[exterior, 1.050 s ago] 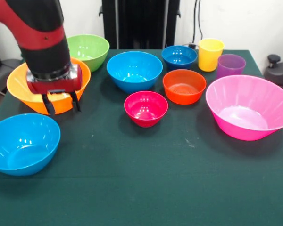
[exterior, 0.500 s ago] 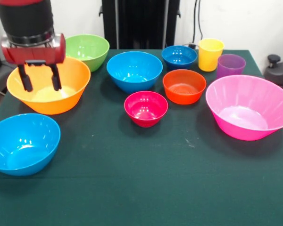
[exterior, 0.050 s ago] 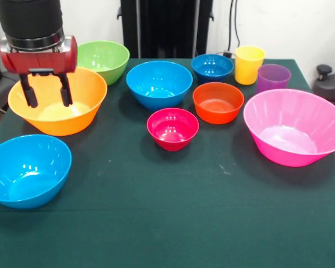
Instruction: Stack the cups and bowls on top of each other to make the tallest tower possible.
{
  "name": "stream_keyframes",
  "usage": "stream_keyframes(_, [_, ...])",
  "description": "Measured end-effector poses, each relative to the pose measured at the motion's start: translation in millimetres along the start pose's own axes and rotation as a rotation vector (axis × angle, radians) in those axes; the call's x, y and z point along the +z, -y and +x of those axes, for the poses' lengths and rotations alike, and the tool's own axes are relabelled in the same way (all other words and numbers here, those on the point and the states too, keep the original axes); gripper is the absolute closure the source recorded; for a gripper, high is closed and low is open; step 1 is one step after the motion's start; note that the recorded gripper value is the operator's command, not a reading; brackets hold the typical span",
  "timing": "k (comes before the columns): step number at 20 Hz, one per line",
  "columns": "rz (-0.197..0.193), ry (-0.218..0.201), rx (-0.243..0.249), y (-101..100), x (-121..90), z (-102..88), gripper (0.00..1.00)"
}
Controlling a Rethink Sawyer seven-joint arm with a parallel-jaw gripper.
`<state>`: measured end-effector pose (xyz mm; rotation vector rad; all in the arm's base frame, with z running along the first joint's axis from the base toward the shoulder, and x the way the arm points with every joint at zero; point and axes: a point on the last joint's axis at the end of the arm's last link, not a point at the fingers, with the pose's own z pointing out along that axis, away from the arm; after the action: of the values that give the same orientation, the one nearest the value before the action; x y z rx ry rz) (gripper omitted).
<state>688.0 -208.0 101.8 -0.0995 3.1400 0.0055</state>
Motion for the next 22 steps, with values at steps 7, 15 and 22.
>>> stream_keyframes(7, [-0.038, 0.012, -0.025, -15.4, 6.6, -8.2, 0.0])
stream_keyframes(15, [-0.092, 0.032, -0.133, -38.0, 15.8, -19.0, 0.0])
stream_keyframes(22, [-0.124, 0.036, -0.254, -48.4, 32.2, -21.3, 0.0])
